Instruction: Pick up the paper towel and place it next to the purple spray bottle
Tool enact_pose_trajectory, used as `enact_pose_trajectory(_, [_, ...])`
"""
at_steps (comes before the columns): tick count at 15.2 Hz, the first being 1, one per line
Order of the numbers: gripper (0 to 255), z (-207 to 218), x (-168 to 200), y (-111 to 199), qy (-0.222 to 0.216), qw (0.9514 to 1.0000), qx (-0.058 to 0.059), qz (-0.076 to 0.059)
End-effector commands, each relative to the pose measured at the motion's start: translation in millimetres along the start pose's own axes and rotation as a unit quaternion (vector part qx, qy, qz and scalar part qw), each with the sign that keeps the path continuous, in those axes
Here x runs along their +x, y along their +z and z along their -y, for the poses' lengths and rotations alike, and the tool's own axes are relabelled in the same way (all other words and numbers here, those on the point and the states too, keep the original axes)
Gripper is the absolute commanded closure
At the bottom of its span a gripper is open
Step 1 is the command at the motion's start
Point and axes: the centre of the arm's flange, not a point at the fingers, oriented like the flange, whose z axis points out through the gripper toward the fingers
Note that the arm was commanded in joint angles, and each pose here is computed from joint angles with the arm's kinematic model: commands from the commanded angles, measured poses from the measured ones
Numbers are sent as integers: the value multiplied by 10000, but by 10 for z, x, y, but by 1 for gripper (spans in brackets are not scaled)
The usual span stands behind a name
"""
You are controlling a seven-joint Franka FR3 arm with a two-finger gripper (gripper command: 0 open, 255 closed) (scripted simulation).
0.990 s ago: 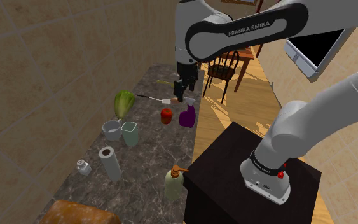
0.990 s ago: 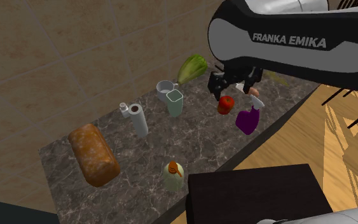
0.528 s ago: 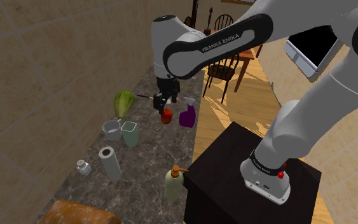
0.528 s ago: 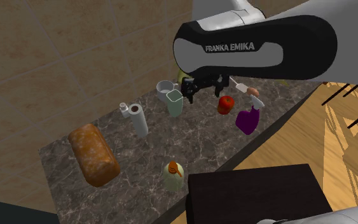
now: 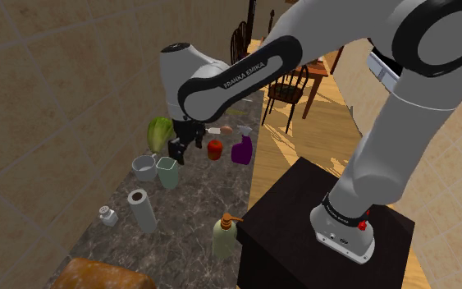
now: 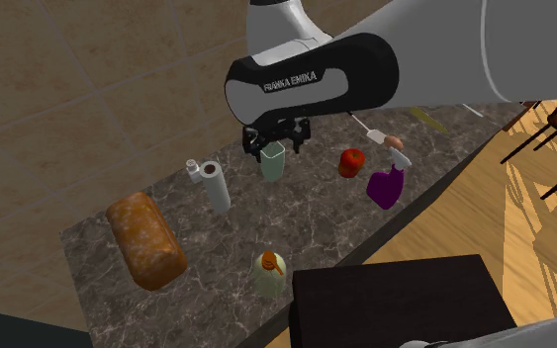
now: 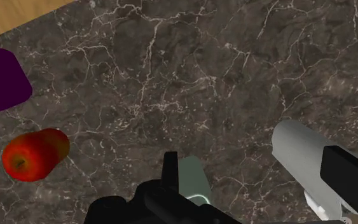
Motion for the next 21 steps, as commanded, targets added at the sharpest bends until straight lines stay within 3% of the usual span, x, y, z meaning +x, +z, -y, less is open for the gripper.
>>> enact_pose_trajectory(1, [0, 193, 167, 121, -27, 10000, 38, -4])
enact_pose_trajectory(16, [0, 1598, 1188, 924, -269, 9992, 287, -25])
enact_pose_trajectory(21, [0, 1613, 1188, 1187, -269, 9992, 287, -25])
